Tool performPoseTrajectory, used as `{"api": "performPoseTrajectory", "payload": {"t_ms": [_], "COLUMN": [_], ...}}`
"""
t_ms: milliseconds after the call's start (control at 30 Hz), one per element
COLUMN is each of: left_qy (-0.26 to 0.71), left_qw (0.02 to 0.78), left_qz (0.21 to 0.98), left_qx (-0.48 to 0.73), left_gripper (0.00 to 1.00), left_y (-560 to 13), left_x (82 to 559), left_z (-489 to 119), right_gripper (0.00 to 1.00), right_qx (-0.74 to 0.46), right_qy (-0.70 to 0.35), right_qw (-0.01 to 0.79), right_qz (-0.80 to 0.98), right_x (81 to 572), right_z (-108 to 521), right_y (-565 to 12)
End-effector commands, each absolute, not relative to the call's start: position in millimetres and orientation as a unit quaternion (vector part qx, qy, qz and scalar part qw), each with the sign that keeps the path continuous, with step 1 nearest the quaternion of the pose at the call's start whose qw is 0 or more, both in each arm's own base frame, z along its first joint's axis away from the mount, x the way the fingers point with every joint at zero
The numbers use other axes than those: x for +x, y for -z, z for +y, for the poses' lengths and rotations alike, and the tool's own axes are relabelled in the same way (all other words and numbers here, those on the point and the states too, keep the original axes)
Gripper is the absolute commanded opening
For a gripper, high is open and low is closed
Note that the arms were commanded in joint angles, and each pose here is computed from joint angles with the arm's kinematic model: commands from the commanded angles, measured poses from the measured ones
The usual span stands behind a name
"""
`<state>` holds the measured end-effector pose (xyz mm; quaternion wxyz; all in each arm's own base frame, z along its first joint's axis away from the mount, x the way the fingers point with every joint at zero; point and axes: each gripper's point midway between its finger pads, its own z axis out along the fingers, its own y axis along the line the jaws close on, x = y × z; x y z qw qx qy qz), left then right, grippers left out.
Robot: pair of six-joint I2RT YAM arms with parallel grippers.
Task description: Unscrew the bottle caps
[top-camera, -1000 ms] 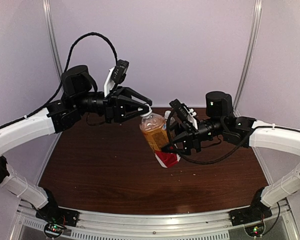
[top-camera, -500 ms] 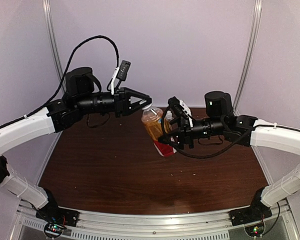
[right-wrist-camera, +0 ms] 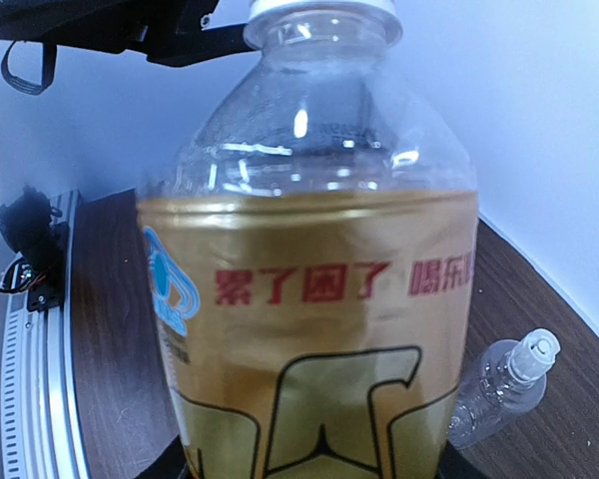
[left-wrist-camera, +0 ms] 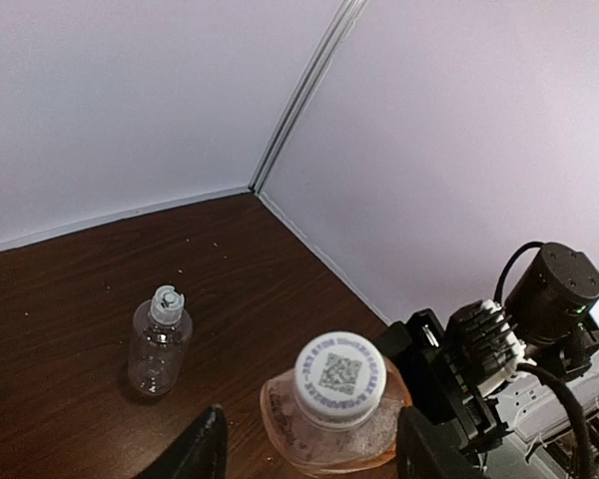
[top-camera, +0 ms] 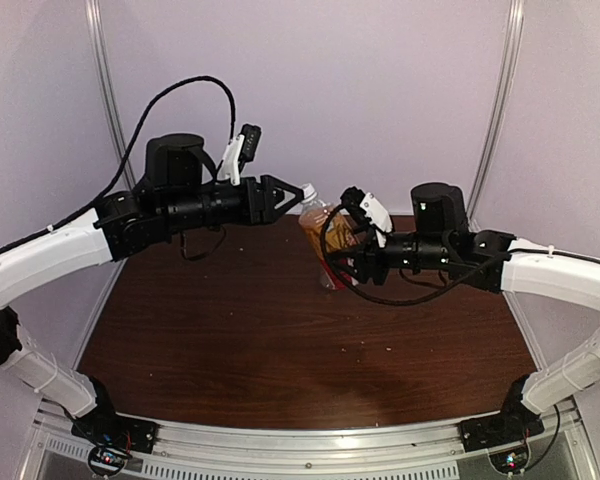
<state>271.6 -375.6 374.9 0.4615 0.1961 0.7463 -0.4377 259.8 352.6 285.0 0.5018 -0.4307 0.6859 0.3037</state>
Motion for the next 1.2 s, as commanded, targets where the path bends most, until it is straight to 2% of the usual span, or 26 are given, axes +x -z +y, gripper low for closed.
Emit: {"api": "performPoseTrajectory", "payload": {"t_ms": [0, 233, 533, 633, 833, 1167], "left_qy": [0.453, 0.490, 0.531, 0.544, 0.564, 0.592], "left_qw": [0.495, 0.501, 0.488, 0.477, 0.463, 0.429], "left_qz": [0.701, 0.621, 0.506, 0.486, 0.469, 0.468], "left_qx": [0.242, 0.351, 0.472, 0.491, 0.499, 0.495], "left_gripper": [0.64, 0.81, 0.85, 0.83, 0.76, 0.52], "left_y": [-402, -423, -440, -439, -439, -429], "left_x": [266, 232, 175, 167, 166, 167], "left_z": [-372, -364, -361, -364, -372, -382], "right_gripper": [0.38, 0.38, 0.39, 0.40, 0.40, 0.40], "right_qx": [-0.440, -0.496, -0.522, -0.524, -0.527, -0.527], "right_qy": [-0.325, -0.417, -0.514, -0.544, -0.572, -0.573], "right_qw": [0.518, 0.463, 0.390, 0.359, 0.346, 0.343], "right_qz": [0.658, 0.605, 0.558, 0.548, 0.526, 0.525], "right_x": [248, 203, 169, 159, 153, 153], "right_z": [350, 361, 372, 375, 379, 379], "right_y": [-299, -305, -322, -325, -335, -334]}}
